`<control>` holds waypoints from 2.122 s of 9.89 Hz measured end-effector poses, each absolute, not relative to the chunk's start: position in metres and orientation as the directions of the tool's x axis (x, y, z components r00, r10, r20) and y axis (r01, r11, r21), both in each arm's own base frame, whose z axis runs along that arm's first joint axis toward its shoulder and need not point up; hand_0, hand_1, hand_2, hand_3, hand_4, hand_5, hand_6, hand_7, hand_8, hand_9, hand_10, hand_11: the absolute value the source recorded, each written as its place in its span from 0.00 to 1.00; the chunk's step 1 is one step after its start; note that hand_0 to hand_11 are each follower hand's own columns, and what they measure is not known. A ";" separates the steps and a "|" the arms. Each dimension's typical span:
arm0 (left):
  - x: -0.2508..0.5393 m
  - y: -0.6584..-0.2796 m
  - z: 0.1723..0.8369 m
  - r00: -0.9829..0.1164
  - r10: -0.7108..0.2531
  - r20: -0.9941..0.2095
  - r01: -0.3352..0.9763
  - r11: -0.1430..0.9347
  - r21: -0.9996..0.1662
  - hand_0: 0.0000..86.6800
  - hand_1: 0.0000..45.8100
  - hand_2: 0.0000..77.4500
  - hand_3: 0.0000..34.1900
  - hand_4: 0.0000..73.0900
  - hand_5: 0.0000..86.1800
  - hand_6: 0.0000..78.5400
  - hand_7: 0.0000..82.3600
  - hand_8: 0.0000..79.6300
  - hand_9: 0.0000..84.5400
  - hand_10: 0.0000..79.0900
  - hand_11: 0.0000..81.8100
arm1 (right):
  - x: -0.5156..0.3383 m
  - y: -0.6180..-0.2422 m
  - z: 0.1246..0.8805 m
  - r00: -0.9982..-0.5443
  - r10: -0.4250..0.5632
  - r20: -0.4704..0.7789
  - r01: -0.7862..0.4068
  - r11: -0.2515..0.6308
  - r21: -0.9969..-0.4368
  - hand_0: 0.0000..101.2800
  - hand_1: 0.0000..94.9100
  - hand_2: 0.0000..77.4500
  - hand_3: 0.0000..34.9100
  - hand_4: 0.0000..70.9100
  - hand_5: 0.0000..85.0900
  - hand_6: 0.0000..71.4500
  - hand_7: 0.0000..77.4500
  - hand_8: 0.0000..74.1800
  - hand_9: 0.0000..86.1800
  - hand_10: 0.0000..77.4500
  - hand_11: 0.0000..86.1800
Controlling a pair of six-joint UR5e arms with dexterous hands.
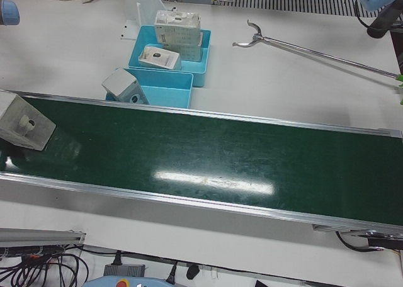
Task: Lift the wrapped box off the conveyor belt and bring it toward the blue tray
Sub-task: 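Close the right hand fingers around the wrapped white box, then lift the box off the belt and swing it toward the teal tray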
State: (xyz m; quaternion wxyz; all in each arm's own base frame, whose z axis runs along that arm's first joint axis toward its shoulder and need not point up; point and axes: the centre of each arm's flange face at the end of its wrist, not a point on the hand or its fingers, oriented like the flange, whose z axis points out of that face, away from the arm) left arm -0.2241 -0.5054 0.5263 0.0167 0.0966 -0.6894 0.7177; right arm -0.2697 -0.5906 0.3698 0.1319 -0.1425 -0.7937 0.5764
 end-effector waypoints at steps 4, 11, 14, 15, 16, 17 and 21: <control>-0.224 -0.505 0.526 -0.981 -0.109 0.162 -0.157 -0.049 -0.986 0.00 0.00 0.01 0.00 0.00 0.01 0.01 0.00 0.00 0.00 0.01 0.00 | -0.272 -0.592 0.369 -0.924 0.379 0.046 0.073 0.294 -0.953 0.49 0.17 0.27 0.70 0.15 0.47 0.04 0.34 0.00 0.07 0.01 0.02; -0.224 -0.505 0.526 -0.981 -0.109 0.162 -0.157 -0.049 -0.986 0.00 0.00 0.01 0.00 0.00 0.01 0.01 0.00 0.00 0.00 0.00 0.00 | -0.272 -0.594 0.368 -0.925 0.378 0.045 0.074 0.294 -0.953 0.49 0.18 0.28 0.71 0.15 0.47 0.04 0.36 0.00 0.07 0.01 0.02; -0.224 -0.505 0.526 -0.981 -0.109 0.162 -0.157 -0.049 -0.986 0.00 0.00 0.01 0.00 0.00 0.01 0.01 0.01 0.00 0.00 0.00 0.00 | -0.267 -0.596 0.368 -0.928 0.371 0.043 0.074 0.295 -0.953 0.48 0.20 0.34 0.68 0.16 0.49 0.05 0.39 0.00 0.08 0.01 0.02; -0.224 -0.505 0.526 -0.981 -0.109 0.162 -0.157 -0.049 -0.986 0.00 0.00 0.01 0.00 0.00 0.01 0.00 0.01 0.00 0.00 0.00 0.00 | -0.264 -0.597 0.367 -0.930 0.366 0.042 0.073 0.293 -0.953 0.48 0.20 0.34 0.68 0.16 0.49 0.05 0.39 0.00 0.08 0.01 0.02; -0.224 -0.505 0.526 -0.981 -0.109 0.162 -0.157 -0.049 -0.986 0.00 0.00 0.01 0.00 0.00 0.01 0.01 0.01 0.00 0.00 0.01 0.00 | -0.260 -0.597 0.367 -0.932 0.361 0.043 0.067 0.286 -0.956 0.51 0.20 0.34 0.68 0.18 0.53 0.09 0.42 0.04 0.13 0.02 0.02; -0.224 -0.505 0.526 -0.981 -0.109 0.162 -0.157 -0.049 -0.986 0.00 0.00 0.01 0.00 0.00 0.01 0.00 0.00 0.00 0.00 0.01 0.00 | -0.254 -0.598 0.366 -0.934 0.355 0.045 0.058 0.273 -0.960 0.52 0.18 0.37 0.60 0.21 0.56 0.18 0.49 0.16 0.20 0.09 0.08; -0.224 -0.505 0.526 -0.981 -0.109 0.162 -0.157 -0.049 -0.986 0.00 0.00 0.01 0.00 0.00 0.01 0.00 0.00 0.00 0.00 0.01 0.00 | -0.234 -0.591 0.328 -0.943 0.332 0.033 0.075 0.307 -0.949 0.55 0.12 0.39 0.39 0.28 0.67 0.31 0.60 0.45 0.44 0.35 0.35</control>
